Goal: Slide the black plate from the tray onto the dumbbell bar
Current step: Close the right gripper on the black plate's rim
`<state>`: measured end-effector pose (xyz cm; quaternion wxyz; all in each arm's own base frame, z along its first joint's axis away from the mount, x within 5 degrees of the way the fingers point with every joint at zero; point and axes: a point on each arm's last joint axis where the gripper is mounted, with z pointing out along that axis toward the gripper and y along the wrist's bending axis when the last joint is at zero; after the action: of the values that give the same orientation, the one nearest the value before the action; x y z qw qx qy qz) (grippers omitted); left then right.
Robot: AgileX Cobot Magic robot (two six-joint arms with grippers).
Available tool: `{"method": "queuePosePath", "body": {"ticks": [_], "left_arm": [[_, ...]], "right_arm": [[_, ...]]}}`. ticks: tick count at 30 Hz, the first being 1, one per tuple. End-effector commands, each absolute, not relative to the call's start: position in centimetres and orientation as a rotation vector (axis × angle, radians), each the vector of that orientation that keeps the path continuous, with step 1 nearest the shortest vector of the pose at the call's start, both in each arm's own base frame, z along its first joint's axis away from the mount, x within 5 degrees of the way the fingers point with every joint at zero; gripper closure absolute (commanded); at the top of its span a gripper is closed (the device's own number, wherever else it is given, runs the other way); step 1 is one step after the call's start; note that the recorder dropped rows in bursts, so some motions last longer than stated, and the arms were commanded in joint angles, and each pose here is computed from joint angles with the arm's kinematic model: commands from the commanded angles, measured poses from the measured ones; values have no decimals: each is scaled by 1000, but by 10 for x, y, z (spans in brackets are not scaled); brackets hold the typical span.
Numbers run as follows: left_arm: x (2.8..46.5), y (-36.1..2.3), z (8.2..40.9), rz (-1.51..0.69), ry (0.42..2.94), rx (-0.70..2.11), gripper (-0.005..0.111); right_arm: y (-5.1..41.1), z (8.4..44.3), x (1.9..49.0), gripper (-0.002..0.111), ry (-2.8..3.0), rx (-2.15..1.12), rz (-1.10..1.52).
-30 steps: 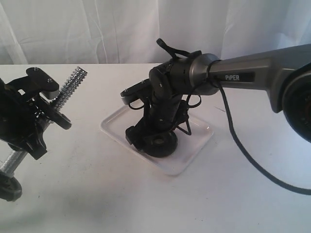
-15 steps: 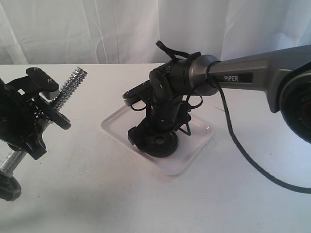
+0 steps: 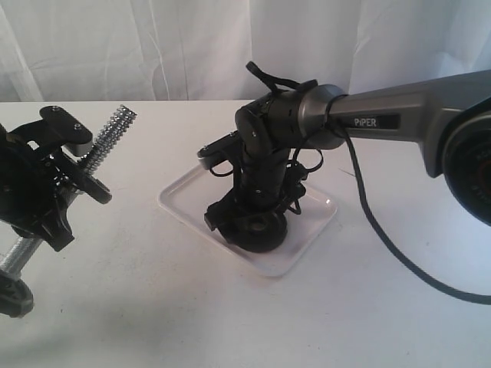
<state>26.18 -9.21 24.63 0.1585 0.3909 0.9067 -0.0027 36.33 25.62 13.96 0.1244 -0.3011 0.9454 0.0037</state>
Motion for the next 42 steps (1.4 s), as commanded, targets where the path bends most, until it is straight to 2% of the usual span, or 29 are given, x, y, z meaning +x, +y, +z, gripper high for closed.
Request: {"method": "queuePosePath", "body": {"ticks": [1, 4, 22, 36, 39, 42], "left_arm": [[260, -91, 273, 11, 2483, 1064, 107], [260, -91, 273, 11, 2483, 1064, 107], [260, -91, 273, 11, 2483, 1064, 107], [261, -91, 274, 13, 2474, 1064, 107], [261, -91, 274, 13, 2470, 1063, 107], [262, -91, 274, 14, 2467, 1061, 107]], "right_arm": [[252, 131, 357, 27, 2833, -908, -47], [252, 131, 356, 18, 2833, -929, -52], [238, 105, 339, 18, 3091, -1047, -210], [234, 103, 332, 18, 3162, -1103, -255], [234, 103, 332, 26, 3162, -1103, -255], [234, 103, 333, 47, 3165, -1084, -255]]}}
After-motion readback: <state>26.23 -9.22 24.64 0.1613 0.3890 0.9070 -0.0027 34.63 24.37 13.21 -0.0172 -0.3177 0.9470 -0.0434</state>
